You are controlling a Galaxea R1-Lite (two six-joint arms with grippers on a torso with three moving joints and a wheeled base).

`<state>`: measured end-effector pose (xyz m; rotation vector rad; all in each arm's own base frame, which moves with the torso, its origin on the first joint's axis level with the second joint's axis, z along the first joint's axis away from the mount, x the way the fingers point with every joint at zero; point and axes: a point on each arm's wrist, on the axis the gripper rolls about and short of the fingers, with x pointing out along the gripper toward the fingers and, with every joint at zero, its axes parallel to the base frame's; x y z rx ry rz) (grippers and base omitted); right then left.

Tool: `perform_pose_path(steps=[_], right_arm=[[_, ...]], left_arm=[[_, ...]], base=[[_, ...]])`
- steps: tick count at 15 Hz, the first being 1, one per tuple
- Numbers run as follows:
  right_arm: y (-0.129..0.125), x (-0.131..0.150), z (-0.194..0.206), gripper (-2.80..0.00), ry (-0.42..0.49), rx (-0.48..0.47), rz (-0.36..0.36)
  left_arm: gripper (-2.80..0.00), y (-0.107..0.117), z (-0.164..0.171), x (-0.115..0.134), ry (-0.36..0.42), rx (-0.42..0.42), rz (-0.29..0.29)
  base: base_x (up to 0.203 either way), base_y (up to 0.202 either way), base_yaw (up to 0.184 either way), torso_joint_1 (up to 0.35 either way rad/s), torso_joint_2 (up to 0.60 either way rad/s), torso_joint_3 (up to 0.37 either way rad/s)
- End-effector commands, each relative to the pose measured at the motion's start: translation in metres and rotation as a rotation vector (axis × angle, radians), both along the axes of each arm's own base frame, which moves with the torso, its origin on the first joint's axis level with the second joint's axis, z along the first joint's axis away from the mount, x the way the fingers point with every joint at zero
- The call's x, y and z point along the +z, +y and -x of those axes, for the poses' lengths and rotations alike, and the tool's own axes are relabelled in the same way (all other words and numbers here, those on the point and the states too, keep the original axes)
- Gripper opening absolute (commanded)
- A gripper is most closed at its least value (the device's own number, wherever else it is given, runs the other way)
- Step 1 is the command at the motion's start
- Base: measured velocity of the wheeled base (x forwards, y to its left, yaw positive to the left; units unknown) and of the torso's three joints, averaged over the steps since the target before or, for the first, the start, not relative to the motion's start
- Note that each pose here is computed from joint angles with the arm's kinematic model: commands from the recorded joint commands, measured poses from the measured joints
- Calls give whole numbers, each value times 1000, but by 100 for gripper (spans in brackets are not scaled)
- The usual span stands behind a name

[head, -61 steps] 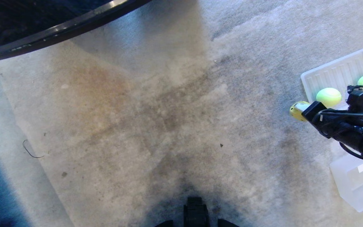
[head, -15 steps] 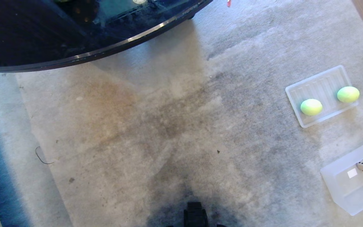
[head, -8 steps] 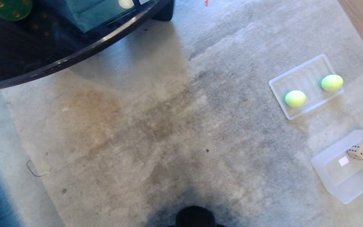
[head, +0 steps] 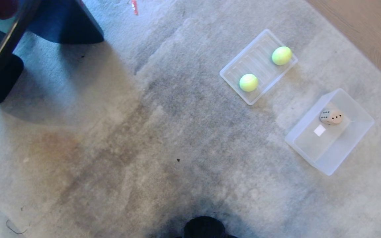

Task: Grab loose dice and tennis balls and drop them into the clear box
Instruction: Put the toys in the box

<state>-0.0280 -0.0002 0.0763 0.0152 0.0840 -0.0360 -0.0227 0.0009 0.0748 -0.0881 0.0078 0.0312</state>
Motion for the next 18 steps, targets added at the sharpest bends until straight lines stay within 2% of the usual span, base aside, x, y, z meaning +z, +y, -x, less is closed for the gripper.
perform_pose_path(steps=[1, 3, 9, 18], right_arm=[[0, 0, 0, -280, 2, 0, 0], [0, 0, 0, -280, 2, 0, 0], [0, 0, 0, -280, 3, 0, -1], [0, 0, 0, -280, 3, 0, 2]], left_arm=[[-280, 0, 0, 0, -1, 1, -1], [-280, 0, 0, 0, 0, -3, -2], [-280, 0, 0, 0, -1, 1, -4], [-280, 0, 0, 0, -1, 1, -1]], base=[[2, 12, -145, 2, 2, 2], [-1, 6, -101, 4, 5, 3], [0, 0, 0, 0, 0, -12], [0, 0, 0, 2, 4, -191]])
